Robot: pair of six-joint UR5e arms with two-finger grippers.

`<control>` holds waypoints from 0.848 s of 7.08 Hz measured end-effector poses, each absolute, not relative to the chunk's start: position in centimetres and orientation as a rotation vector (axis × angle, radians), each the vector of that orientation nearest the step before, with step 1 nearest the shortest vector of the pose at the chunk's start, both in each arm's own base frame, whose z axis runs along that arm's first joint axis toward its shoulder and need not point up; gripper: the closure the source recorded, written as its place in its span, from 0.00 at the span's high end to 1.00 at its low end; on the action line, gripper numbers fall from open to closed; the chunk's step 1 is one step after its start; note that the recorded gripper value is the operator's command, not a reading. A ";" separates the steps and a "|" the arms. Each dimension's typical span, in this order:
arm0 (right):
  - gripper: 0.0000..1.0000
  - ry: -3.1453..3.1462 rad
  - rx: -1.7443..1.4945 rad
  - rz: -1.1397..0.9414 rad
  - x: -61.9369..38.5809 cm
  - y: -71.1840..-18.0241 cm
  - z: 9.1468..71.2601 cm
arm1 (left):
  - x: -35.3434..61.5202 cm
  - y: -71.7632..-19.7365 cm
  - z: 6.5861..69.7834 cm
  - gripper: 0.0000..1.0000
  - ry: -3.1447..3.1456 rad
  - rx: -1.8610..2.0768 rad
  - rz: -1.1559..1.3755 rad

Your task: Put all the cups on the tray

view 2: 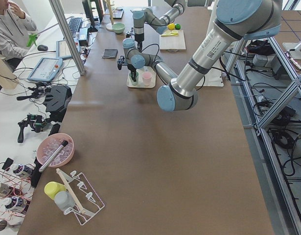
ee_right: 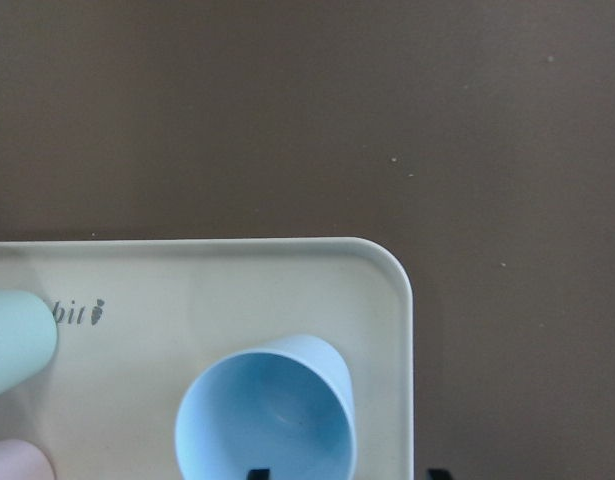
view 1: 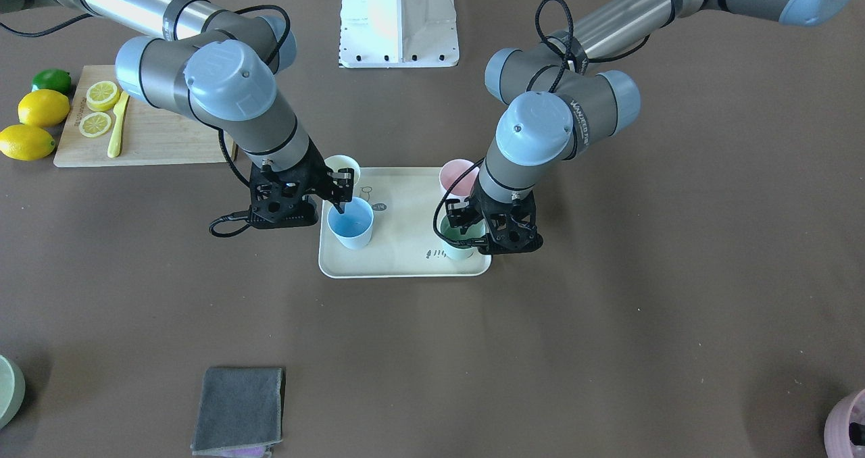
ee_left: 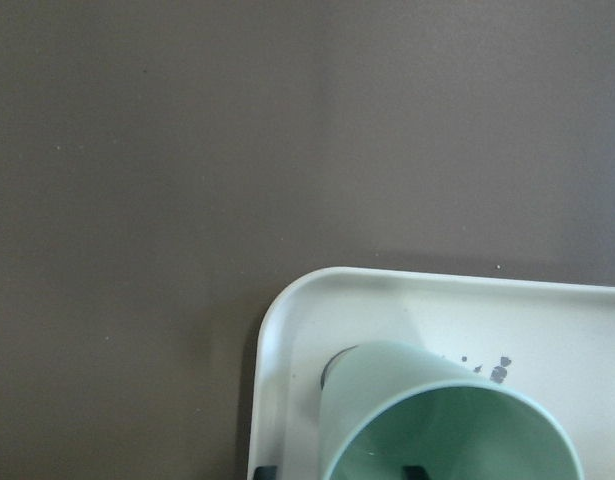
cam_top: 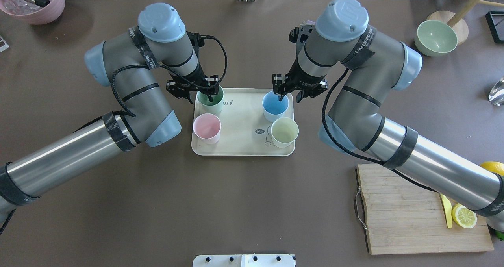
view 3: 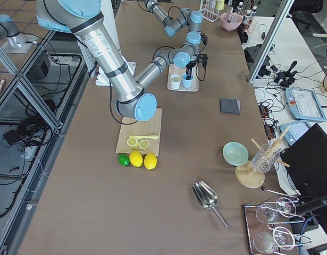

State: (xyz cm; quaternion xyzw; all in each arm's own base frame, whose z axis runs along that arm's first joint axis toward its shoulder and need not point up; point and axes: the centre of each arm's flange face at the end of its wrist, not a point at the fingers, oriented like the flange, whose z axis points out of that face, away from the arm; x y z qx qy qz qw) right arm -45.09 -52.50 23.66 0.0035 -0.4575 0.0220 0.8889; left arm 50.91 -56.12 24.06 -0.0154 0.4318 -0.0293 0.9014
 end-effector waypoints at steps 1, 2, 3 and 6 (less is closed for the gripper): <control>1.00 -0.955 0.007 0.051 -41.5 -53.0 25.5 | 49.1 -56.6 24.4 0.98 0.896 -0.019 -0.068; 1.00 -0.951 0.020 0.036 -36.9 -53.9 28.5 | 46.2 -56.7 25.8 0.98 0.889 0.004 -0.055; 1.00 -0.937 0.044 0.002 -31.6 -54.8 32.2 | 41.9 -56.5 28.1 0.98 0.864 0.041 -0.015; 1.00 -0.830 0.096 -0.141 -19.3 -54.4 45.7 | 26.0 -54.7 38.1 0.98 0.750 0.153 0.132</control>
